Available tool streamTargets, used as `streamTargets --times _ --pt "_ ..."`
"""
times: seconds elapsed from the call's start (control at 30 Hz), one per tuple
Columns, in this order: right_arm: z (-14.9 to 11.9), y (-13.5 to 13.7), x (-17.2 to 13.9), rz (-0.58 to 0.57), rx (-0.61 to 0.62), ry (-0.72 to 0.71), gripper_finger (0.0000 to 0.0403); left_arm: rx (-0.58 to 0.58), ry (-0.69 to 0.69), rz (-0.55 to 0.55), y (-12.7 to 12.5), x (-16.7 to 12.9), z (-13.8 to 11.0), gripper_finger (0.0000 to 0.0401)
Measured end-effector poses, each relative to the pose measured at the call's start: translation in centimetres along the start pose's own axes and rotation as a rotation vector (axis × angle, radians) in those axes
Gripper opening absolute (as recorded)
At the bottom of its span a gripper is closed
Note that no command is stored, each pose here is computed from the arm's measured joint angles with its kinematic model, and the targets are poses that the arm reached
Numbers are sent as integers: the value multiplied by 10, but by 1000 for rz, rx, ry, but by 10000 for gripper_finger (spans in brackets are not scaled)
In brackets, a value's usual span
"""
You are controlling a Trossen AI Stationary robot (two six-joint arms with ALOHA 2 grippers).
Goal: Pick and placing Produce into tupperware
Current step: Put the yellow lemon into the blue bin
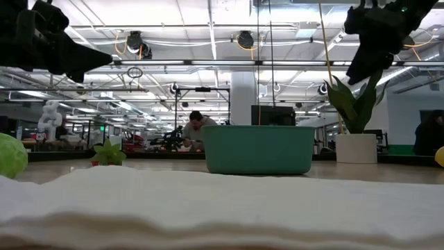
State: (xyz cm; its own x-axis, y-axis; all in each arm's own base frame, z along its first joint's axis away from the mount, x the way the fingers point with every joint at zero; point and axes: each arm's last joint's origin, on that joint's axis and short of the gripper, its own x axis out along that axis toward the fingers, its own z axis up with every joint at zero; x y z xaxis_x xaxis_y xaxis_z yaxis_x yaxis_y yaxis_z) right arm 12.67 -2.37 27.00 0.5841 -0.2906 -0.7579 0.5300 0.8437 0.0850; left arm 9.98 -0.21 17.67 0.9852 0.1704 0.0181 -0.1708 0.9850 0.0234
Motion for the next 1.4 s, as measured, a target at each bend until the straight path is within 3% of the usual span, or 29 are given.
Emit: streamTargets --times 0.13,0.23,0.63,0.83,1.2,1.4 --pt "6 -3 4 -41 44 130 327 3 11 0 0 0 -1 26" --pt "6 -5 11 -68 78 258 352 -1 10 -1 0 0 -1 26" --pt "-2 -7 56 -173 -93 709 357 -1 9 -3 0 0 -1 26" --pt "-10 -8 64 -227 -130 919 357 -2 9 -3 0 0 -1 26" --pt "-14 -7 61 -173 -125 1016 357 -4 7 -6 0 0 -1 26" --pt "-15 -7 62 -128 -198 1034 357 -5 7 -7 0 0 -1 26"
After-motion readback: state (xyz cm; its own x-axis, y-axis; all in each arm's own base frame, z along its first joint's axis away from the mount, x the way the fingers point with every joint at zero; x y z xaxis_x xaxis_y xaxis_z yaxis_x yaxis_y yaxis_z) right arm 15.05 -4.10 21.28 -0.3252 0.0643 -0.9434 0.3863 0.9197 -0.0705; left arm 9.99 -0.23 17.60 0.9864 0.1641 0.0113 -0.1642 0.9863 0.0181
